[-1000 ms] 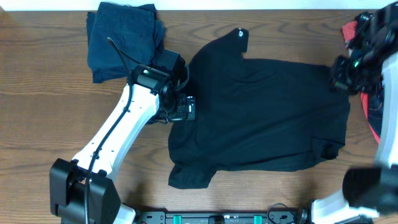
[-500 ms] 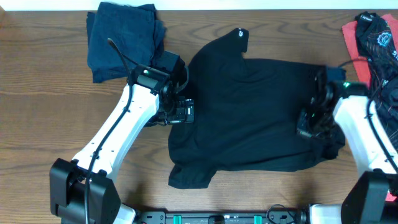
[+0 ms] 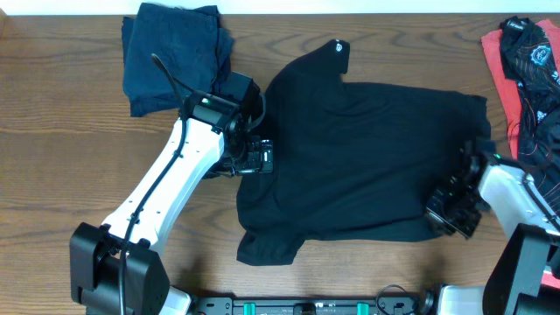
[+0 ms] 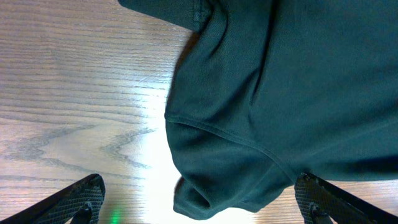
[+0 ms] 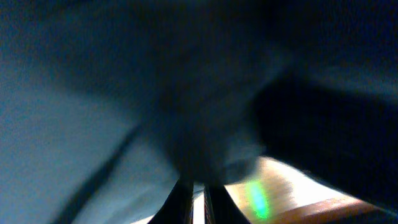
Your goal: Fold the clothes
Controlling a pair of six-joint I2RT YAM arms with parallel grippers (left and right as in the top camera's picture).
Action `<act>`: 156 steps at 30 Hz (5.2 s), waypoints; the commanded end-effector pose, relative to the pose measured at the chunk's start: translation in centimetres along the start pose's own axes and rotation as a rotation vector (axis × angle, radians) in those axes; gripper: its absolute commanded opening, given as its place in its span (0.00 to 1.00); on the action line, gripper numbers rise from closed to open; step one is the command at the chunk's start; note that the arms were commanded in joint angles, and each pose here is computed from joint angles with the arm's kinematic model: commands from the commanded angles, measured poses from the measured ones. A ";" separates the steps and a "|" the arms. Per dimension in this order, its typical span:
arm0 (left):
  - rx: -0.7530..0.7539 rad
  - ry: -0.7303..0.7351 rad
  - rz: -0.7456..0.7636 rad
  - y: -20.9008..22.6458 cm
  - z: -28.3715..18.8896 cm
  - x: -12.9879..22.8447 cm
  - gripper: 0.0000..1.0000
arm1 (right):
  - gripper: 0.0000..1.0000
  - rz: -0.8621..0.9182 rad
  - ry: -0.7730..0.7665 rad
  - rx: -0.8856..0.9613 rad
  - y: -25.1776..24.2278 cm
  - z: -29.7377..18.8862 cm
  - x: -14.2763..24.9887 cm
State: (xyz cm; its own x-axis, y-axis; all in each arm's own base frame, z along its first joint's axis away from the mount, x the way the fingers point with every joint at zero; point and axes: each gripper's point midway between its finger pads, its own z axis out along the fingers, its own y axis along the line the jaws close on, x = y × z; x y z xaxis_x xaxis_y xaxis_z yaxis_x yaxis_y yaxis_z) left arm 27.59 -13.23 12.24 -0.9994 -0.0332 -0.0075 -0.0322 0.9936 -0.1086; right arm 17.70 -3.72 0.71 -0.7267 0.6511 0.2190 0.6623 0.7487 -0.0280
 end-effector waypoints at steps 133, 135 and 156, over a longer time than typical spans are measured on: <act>0.082 -0.056 0.075 -2.8 9.2 -7.4 0.12 | 0.22 -0.157 -0.240 -0.328 4.8 -10.7 -4.5; 0.077 -0.039 0.064 -2.4 9.9 -7.4 0.12 | 0.24 -0.126 -0.226 -0.312 4.8 -10.0 -4.2; -0.021 0.111 -0.110 5.3 13.8 -7.0 0.06 | 0.20 -0.096 -0.198 -0.307 4.7 -8.8 -3.6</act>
State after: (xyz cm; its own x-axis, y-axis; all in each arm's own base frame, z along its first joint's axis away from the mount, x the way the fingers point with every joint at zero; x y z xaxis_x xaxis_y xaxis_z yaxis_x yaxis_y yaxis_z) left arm 35.20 -12.19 -0.11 -0.9952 -0.0757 0.0619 -0.0851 0.9825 -0.1658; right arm 25.21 -3.83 8.50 -0.7922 0.6102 0.0114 0.5867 0.7562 0.2897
